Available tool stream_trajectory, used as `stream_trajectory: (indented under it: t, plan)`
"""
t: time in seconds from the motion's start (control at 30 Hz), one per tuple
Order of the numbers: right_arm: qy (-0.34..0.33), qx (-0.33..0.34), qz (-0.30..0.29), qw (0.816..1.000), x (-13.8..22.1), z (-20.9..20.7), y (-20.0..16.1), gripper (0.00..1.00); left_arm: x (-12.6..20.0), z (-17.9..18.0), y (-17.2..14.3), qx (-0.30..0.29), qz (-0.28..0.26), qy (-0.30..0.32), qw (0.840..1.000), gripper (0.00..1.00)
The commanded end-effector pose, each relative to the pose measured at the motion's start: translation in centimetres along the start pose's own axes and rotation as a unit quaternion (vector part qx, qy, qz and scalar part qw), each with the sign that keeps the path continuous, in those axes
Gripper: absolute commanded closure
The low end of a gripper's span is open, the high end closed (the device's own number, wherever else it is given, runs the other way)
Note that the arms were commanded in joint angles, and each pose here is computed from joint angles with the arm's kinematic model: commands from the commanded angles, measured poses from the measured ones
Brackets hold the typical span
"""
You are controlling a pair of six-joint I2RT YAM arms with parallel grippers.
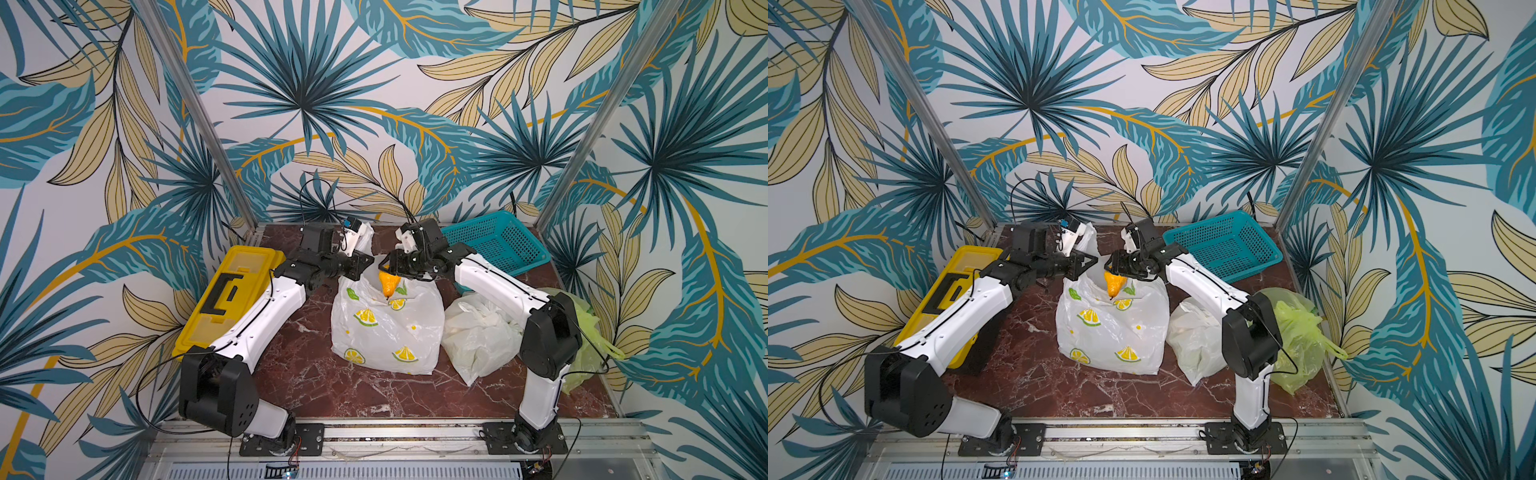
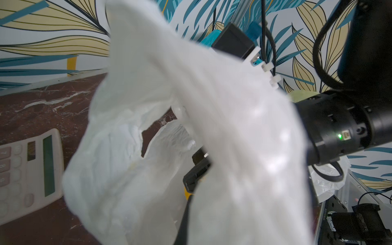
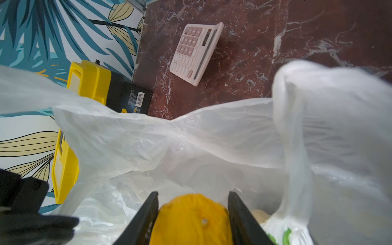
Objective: Place the pears into plastic bags & tie knots
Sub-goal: Place the pear in the plastic bag.
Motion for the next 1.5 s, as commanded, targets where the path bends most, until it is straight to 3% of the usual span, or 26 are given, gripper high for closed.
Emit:
stream_trajectory:
  t: [0.0,0.13,0.27,0.43,0.57,0.63,0.77,0.93,1.2,1.47]
  plan:
    - [-0.008,-0.03,-0.024,0.999,-1.0,0.0,0.8,0.47,1.1,-0.7,2.8,-0.015,-0.039,-0.011,0.999,1.0]
    - [0.027,-0.1,-0.077,0.992,-3.1,1.6,2.5,0.46,0.5,-0.6,2.8,0.002,-0.035,-0.018,0.999,1.0]
    - [0.014,-0.129,-0.139,0.982,-4.8,1.6,4.4,0.46,0.1,-0.9,2.9,0.004,-0.034,-0.026,0.999,1.0]
    - [-0.046,-0.113,-0.119,0.985,-8.2,-0.4,3.0,0.46,-0.3,-0.9,2.7,0.006,-0.03,-0.029,0.999,1.0]
    - [-0.053,-0.151,-0.164,0.973,-6.8,-2.1,4.2,0.49,-0.1,-1.6,3.2,0.005,-0.036,-0.051,0.998,1.0]
    - [-0.013,-0.141,-0.192,0.971,-6.1,0.6,5.0,0.51,-0.5,-2.0,3.1,0.006,-0.033,-0.069,0.997,1.0]
    - [0.003,-0.128,-0.184,0.974,-6.7,3.5,3.3,0.5,-0.8,-2.2,3.7,0.003,-0.036,-0.074,0.997,1.0]
    - [-0.018,-0.157,-0.16,0.974,-9.1,0.6,0.1,0.38,-0.9,-1.2,4.0,-0.005,-0.038,-0.05,0.998,0.99]
    - [-0.03,-0.05,-0.165,0.985,-1.8,1.3,2.2,0.23,0.4,0.6,3.5,0.003,-0.042,-0.024,0.999,1.0]
    - [-0.059,-0.012,-0.162,0.985,5.4,-1.4,4.0,0.22,0.8,1.3,3.6,0.009,-0.045,-0.014,0.999,1.0]
Point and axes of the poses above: each gripper's point midway between its finger pads, its own x axis back along the fingers, its own z axis along the line the jaws close on, y = z × x, the point moved 1 cm from there along x, back along the fingers, and after that the axes turned 13 degrees about -x, right-handed, at the moved point
